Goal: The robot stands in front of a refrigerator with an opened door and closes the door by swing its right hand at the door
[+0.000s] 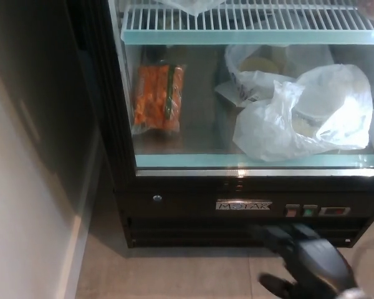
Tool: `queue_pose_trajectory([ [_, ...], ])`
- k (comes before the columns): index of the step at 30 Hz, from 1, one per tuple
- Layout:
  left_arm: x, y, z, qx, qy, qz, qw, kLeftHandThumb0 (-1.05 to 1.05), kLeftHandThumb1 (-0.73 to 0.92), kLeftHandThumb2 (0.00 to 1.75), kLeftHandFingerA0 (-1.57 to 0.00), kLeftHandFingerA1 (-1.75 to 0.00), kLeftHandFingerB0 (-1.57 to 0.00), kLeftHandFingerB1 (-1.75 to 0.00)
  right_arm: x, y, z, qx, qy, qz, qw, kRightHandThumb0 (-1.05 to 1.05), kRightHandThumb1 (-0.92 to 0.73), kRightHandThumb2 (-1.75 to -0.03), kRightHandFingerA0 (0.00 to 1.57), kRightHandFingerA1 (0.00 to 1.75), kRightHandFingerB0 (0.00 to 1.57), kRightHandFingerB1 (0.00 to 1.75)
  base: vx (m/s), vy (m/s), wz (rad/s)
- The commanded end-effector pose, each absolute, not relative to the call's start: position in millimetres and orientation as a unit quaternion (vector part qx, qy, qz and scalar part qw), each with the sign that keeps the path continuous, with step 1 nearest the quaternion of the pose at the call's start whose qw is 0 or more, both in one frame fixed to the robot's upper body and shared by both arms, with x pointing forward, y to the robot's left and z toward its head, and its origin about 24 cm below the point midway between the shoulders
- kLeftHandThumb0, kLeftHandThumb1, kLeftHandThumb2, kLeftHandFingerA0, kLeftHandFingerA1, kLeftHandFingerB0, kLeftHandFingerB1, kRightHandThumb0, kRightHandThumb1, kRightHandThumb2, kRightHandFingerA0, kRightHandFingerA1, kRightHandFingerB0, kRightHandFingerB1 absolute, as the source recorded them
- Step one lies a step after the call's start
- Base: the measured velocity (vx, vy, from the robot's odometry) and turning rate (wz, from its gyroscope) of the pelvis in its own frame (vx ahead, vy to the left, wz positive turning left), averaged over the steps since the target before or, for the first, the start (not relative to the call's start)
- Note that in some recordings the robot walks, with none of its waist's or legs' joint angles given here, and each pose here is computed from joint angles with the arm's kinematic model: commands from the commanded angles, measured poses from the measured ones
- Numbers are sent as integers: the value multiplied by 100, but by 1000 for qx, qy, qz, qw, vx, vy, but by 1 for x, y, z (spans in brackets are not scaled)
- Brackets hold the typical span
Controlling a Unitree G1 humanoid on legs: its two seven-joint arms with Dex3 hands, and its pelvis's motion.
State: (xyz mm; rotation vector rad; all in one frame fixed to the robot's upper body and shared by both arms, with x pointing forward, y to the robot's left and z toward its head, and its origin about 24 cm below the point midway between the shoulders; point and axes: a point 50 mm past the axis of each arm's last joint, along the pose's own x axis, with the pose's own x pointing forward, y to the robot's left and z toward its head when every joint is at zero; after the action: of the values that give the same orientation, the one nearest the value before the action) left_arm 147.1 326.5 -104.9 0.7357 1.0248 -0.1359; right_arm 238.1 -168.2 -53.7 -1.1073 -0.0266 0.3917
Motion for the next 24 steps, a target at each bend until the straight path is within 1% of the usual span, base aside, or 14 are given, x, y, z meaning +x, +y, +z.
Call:
queue_pose_trajectory([
  [1, 132, 333, -107, 353, 490, -66, 794, -49, 58, 95, -37, -61, -26, -53, 173, -256, -107, -417, 265, 8, 869, -74, -87, -67, 27, 32, 27, 30, 0, 0, 0],
  [3, 127, 332, -109, 356, 495, -68, 790, -49, 58, 94, -34, -59, -26, -52, 151, -278, -117, -407, 343, -18, 846, -75, -88, -67, 26, 32, 27, 30, 0, 0, 0],
  [5, 128, 332, -109, 354, 495, -67, 791, -48, 57, 93, -33, -58, -25, -51, 142, -287, -120, -389, 379, -41, 839, -74, -87, -67, 28, 32, 29, 31, 0, 0, 0],
  [6, 128, 332, -109, 353, 495, -66, 791, -48, 57, 93, -34, -58, -25, -51, 137, -292, -121, -373, 403, -53, 834, -72, -86, -67, 26, 31, 26, 29, 0, 0, 0],
  [7, 127, 332, -110, 352, 496, -65, 791, -48, 57, 93, -34, -58, -25, -51, 132, -297, -123, -356, 426, -62, 829, -72, -86, -67, 26, 31, 26, 29, 0, 0, 0],
  [9, 127, 332, -110, 352, 496, -65, 791, -48, 57, 93, -34, -58, -25, -51, 131, -297, -124, -352, 431, -64, 828, -72, -86, -67, 26, 31, 26, 29, 0, 0, 0],
  [10, 125, 331, -111, 349, 499, -64, 791, -48, 57, 93, -32, -59, -25, -52, 128, -299, -125, -343, 444, -73, 825, -70, -84, -66, 28, 31, 29, 31, 0, 0, 0],
  [11, 122, 330, -112, 344, 502, -63, 791, -48, 57, 93, -32, -59, -25, -52, 123, -302, -127, -330, 461, -85, 820, -70, -84, -66, 28, 31, 29, 31, 0, 0, 0],
  [12, 120, 330, -113, 342, 505, -64, 790, -48, 57, 93, -32, -59, -24, -51, 118, -304, -129, -326, 481, -80, 810, -72, -83, -66, 26, 32, 25, 29, 0, 0, 0],
  [16, 117, 329, -114, 341, 508, -65, 788, -48, 57, 93, -32, -59, -24, -51, 115, -304, -130, -323, 492, -77, 805, -72, -83, -66, 26, 32, 25, 29, 0, 0, 0],
  [17, 117, 329, -114, 345, 507, -66, 787, -51, 58, 95, -35, -61, -25, -52, 114, -304, -131, -321, 509, -68, 796, -66, -82, -65, 27, 33, 24, 30, 0, 0, 0],
  [19, 116, 330, -114, 352, 506, -68, 785, -51, 58, 95, -35, -61, -25, -52, 111, -304, -134, -317, 534, -55, 782, -66, -82, -65, 27, 33, 24, 30, 0, 0, 0],
  [23, 119, 330, -113, 355, 502, -70, 785, -51, 58, 95, -35, -61, -26, -53, 111, -304, -134, -308, 542, -44, 781, -67, -82, -64, 28, 34, 23, 30, 0, 0, 0],
  [24, 120, 330, -113, 347, 501, -65, 790, -46, 57, 97, -38, -64, -24, -53, 112, -303, -134, -306, 543, -36, 781, -66, -83, -65, 29, 34, 24, 30, 0, 0, 0],
])
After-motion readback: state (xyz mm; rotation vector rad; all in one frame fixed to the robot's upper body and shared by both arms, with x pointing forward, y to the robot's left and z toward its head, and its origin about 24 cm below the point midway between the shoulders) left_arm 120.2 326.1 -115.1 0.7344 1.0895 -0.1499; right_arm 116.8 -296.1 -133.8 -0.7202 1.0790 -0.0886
